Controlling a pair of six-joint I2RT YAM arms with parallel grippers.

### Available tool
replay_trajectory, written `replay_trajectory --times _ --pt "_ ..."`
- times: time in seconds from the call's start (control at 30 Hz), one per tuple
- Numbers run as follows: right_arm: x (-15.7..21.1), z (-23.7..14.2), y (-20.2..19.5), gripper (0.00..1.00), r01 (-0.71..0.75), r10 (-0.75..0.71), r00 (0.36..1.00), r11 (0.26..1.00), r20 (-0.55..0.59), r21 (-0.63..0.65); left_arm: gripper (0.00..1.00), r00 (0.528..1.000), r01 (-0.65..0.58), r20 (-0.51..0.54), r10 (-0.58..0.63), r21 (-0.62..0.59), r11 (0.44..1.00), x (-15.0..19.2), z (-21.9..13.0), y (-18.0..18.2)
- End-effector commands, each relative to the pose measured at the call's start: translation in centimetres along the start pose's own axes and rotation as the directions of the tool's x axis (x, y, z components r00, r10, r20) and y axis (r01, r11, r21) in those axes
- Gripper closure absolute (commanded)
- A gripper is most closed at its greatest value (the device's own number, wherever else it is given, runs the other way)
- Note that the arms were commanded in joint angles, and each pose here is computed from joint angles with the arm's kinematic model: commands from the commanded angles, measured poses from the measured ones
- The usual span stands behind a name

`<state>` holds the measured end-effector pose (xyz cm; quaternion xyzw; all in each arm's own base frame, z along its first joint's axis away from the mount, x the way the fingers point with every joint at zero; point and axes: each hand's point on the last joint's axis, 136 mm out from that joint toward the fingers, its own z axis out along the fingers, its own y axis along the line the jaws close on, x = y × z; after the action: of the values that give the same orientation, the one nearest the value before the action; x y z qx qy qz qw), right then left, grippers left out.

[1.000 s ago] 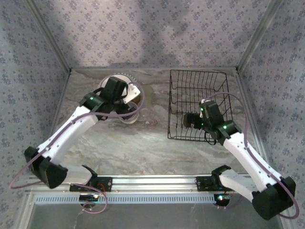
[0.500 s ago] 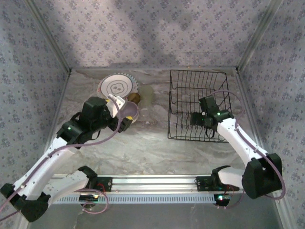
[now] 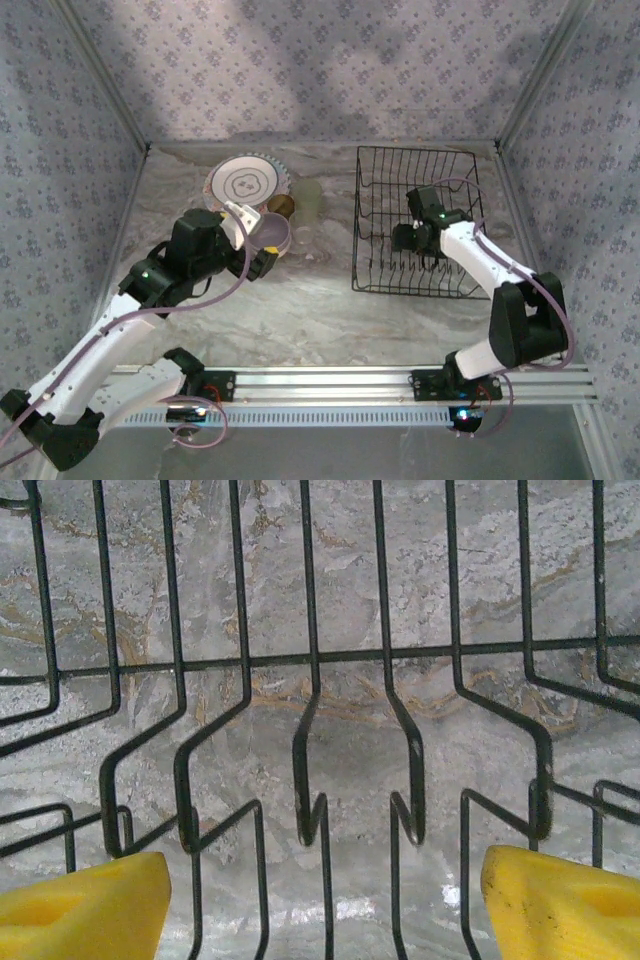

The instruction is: Unload the mixed dishes from the dish rack

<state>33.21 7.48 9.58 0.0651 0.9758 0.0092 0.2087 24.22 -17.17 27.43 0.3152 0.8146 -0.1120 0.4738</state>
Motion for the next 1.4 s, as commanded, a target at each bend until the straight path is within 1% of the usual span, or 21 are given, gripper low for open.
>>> replay_trajectory --times 0.0,0.3,0.5,0.57,0.83,1.37 --pt "-1.4 0.4 0.8 0.19 0.015 -0.014 1.0 1.0 0.009 -0.018 0.01 0.999 0.008 0.032 -0.008 0.024 1.0 -0.5 -0.1 -0.5" --pt "-3.2 2.4 2.6 0.24 0.056 -0.056 0.998 0.998 0.014 -0.038 0.01 1.0 0.004 0.023 -0.005 0.023 1.0 0.0 0.0 -0.6" --pt "-3.9 3.6 4.6 0.24 0.11 -0.109 0.994 0.99 0.015 -0.089 0.01 1.0 0.002 0.017 -0.002 0.024 1.0 0.1 0.2 -0.6" --pt "-5.4 3.3 5.9 0.25 0.123 -0.117 0.992 0.984 0.051 -0.128 0.01 1.0 0.001 0.018 -0.001 0.023 1.0 0.1 0.2 -0.6" --pt "-7.0 4.1 8.4 0.25 0.155 -0.148 0.988 0.972 0.055 -0.176 0.01 1.0 0.0 0.014 0.0 0.026 1.0 0.3 0.2 -0.6" --pt "-8.7 4.1 12.7 0.26 0.189 -0.173 0.981 0.95 0.086 -0.247 0.01 1.0 -0.008 0.014 0.008 0.027 1.0 0.5 0.3 -0.7"
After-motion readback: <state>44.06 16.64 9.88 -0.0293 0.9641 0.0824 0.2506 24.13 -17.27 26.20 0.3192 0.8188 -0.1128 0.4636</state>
